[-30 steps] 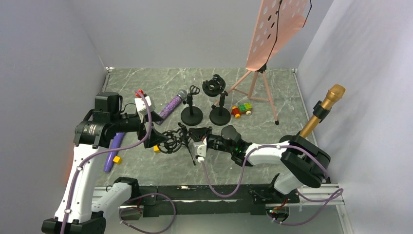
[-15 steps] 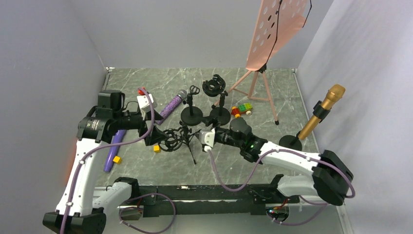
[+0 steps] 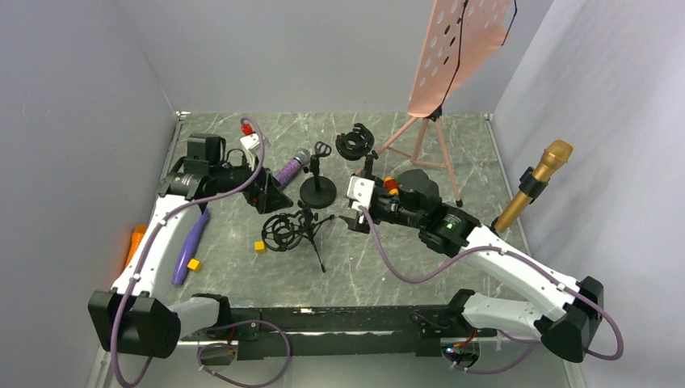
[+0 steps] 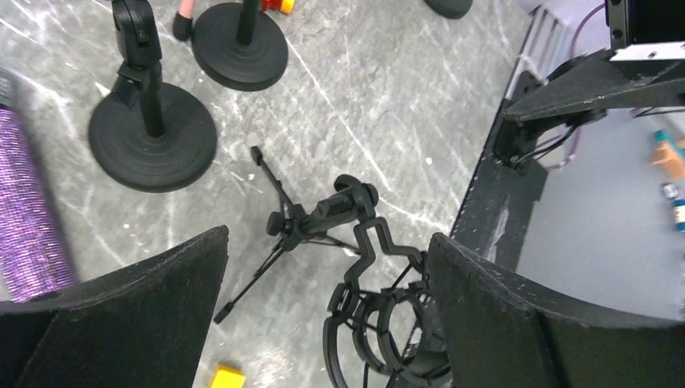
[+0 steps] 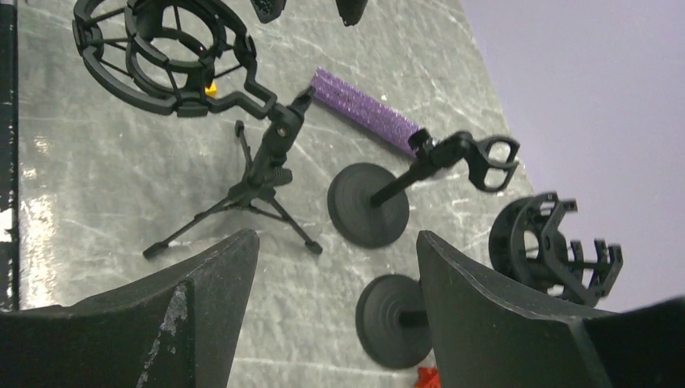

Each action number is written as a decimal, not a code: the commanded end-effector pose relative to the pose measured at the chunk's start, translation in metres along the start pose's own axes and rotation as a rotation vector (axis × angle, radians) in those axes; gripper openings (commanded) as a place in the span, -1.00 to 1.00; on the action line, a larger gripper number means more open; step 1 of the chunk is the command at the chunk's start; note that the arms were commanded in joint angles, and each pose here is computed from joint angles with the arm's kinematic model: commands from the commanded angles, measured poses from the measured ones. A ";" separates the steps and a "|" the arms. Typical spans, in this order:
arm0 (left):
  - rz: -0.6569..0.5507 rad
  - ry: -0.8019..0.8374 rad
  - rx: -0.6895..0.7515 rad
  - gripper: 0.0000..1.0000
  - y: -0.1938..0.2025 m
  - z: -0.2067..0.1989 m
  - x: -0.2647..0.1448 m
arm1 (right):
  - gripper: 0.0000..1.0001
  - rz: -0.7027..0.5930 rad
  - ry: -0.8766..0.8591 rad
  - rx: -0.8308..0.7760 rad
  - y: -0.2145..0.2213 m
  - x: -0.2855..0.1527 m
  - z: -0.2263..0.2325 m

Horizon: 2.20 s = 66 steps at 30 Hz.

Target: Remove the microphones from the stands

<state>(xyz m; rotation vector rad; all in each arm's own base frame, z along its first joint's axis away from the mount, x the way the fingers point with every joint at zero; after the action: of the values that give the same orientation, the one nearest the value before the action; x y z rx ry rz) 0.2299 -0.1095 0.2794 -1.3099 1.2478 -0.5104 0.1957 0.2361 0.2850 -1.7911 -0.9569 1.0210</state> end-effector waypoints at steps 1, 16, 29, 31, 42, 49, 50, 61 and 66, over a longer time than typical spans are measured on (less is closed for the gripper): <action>-0.045 0.096 -0.119 0.93 -0.004 0.000 0.014 | 0.53 0.040 0.058 0.074 -0.008 -0.023 -0.008; 0.157 0.228 -0.264 0.79 0.038 0.001 0.061 | 0.54 0.041 0.143 0.111 0.004 -0.031 -0.031; 0.192 0.160 -0.180 0.31 0.033 0.012 0.048 | 0.55 0.029 0.184 0.041 0.004 -0.039 -0.039; 0.193 0.107 -0.175 0.24 0.033 0.022 0.044 | 0.55 0.029 0.184 0.042 0.006 -0.038 -0.038; 0.183 -0.030 -0.165 0.06 0.025 0.051 0.022 | 0.56 0.024 0.191 0.087 0.008 -0.040 -0.039; 0.123 0.044 -0.104 0.01 0.010 0.033 0.011 | 0.56 0.016 0.182 0.098 0.006 -0.040 -0.039; 0.108 0.073 -0.096 0.00 0.007 0.028 0.010 | 0.56 0.017 0.182 0.100 0.007 -0.040 -0.038; 0.146 0.053 0.023 -0.07 0.000 0.023 0.001 | 0.57 0.011 0.169 0.093 0.007 -0.042 -0.036; 0.126 0.078 0.016 0.35 -0.005 0.020 0.001 | 0.57 0.018 0.171 0.094 0.009 -0.043 -0.035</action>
<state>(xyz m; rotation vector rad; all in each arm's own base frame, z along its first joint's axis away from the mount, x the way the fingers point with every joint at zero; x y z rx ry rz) 0.2509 -0.1006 0.2615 -1.2207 1.4145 -0.4091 0.2153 0.1859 0.2907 -1.7994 -0.7436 0.9349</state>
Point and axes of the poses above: each gripper's point midway between its finger pads, its own x axis out along the fingers, its own z axis along the line the jaws close on, y = z × x, the point moved 7 cm from there along -x, back along the fingers, and after that the axes turned 8 degrees about x, right-handed, at the moved point
